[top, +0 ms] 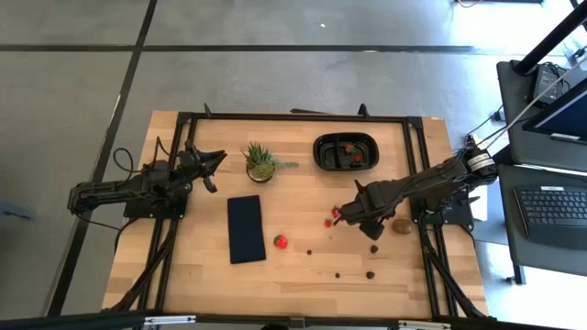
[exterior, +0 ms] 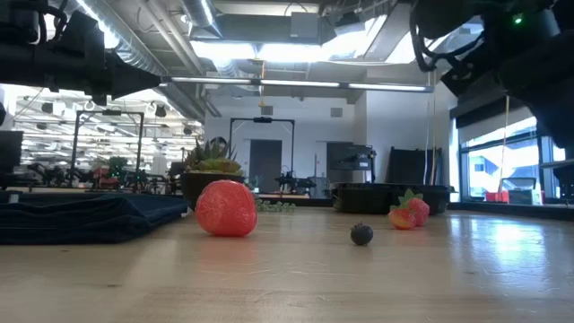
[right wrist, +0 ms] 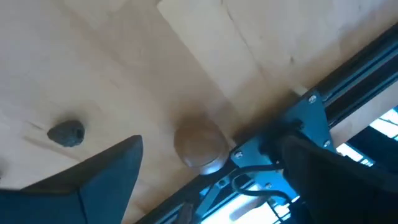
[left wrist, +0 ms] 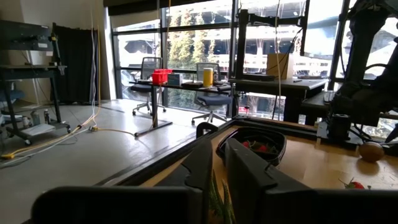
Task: Pick and placing Produce into tupperware
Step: Put the kiwi into the black container
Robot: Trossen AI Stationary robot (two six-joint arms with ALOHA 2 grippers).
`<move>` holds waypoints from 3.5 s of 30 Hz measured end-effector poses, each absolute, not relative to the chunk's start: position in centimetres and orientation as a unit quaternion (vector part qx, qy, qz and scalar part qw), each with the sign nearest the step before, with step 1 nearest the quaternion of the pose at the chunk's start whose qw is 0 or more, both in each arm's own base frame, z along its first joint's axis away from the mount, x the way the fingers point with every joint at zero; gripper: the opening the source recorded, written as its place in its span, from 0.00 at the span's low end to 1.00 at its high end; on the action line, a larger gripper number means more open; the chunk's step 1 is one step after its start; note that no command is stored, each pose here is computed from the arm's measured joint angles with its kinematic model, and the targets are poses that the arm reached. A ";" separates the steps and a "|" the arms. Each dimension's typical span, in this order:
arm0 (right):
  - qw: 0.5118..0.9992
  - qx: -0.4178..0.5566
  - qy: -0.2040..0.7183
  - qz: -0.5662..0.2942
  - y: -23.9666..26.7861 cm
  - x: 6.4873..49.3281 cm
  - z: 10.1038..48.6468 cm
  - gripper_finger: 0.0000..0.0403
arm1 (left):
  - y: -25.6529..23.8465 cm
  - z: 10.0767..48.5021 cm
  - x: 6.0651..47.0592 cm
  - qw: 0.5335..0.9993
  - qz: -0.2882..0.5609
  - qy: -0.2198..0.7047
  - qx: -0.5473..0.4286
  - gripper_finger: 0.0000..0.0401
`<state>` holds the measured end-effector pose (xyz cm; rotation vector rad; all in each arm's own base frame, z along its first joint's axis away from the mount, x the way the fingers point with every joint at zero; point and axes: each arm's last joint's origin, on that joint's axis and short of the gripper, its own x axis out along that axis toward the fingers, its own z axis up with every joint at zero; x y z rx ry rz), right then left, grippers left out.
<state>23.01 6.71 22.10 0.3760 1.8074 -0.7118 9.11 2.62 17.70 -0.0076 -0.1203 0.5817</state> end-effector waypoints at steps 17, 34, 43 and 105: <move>0.501 0.126 0.821 -0.243 7.9 19.9 17.7 0.96 | 2.6 17.7 9.1 0.956 0.287 -0.059 -0.004 0.05; 0.498 0.139 0.840 -0.164 7.1 17.0 12.3 0.96 | 2.6 17.8 9.1 0.956 0.287 -0.063 -0.004 0.10; 0.499 0.141 0.840 -0.160 7.1 16.9 12.0 0.89 | 2.6 17.9 9.1 0.956 0.286 -0.069 -0.005 0.15; 0.697 0.266 0.515 -0.423 -15.3 25.7 21.7 0.63 | 2.6 17.6 9.1 0.957 0.287 -0.053 -0.002 0.03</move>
